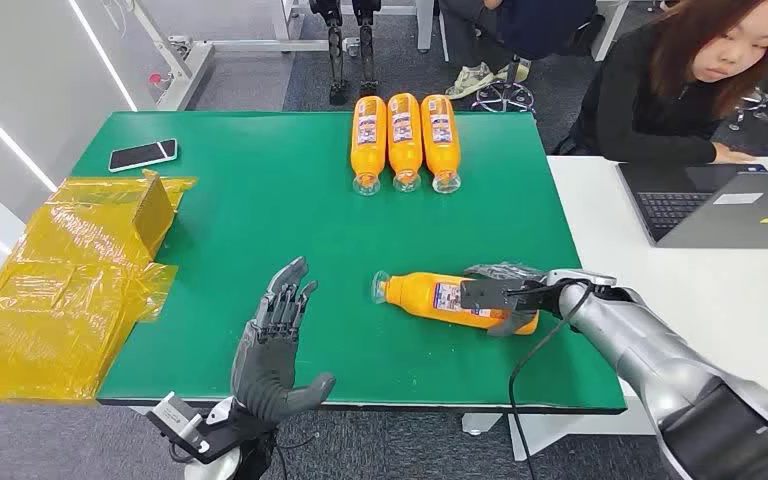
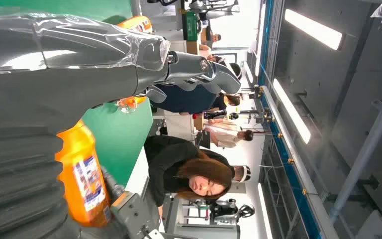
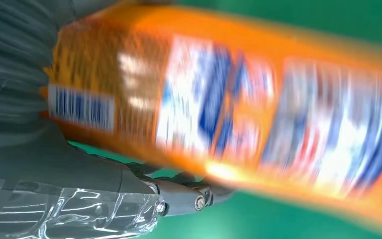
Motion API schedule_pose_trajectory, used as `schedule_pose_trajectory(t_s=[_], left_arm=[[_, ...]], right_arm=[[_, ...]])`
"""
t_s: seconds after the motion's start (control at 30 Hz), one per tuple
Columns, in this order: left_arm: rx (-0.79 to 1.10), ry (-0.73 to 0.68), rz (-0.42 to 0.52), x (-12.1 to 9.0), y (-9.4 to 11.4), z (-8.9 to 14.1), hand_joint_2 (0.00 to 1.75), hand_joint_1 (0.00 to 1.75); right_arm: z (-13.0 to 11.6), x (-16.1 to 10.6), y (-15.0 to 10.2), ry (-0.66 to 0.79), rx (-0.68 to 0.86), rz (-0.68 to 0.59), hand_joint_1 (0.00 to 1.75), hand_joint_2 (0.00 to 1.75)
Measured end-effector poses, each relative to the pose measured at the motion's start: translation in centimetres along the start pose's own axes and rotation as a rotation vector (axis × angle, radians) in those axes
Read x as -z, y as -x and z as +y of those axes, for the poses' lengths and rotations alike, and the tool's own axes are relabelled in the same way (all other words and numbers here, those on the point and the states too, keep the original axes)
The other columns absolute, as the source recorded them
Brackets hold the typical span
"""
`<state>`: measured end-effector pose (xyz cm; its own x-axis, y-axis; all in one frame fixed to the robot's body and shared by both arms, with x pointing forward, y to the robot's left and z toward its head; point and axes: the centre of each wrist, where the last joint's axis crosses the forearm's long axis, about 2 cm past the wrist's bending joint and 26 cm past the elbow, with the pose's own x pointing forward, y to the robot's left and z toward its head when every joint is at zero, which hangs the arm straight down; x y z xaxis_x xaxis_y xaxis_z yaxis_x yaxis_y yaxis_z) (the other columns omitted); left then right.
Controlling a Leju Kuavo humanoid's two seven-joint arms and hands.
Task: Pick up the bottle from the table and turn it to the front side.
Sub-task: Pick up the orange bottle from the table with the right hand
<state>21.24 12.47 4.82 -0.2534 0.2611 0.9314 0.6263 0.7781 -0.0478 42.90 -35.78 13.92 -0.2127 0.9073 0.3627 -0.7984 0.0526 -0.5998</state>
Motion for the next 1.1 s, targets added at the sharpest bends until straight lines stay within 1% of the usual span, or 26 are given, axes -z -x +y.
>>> schedule_pose_trajectory(t_s=[0.37, 0.73, 1.1], left_arm=[[-0.001, 0.000, -0.006, 0.0, -0.2, -0.1, 1.75, 0.00], [-0.007, -0.009, -0.005, -0.5, -0.2, -0.3, 1.75, 0.00], [-0.004, -0.025, -0.005, -0.7, -0.3, -0.1, 1.75, 0.00]], right_arm=[[0.2, 0.1, 0.0, 0.002, 0.001, -0.005, 1.75, 1.75], [-0.3, 0.3, -0.8, 0.135, -0.061, -0.039, 1.75, 1.75], [-0.3, 0.5, -1.3, 0.144, -0.076, -0.057, 1.75, 1.75]])
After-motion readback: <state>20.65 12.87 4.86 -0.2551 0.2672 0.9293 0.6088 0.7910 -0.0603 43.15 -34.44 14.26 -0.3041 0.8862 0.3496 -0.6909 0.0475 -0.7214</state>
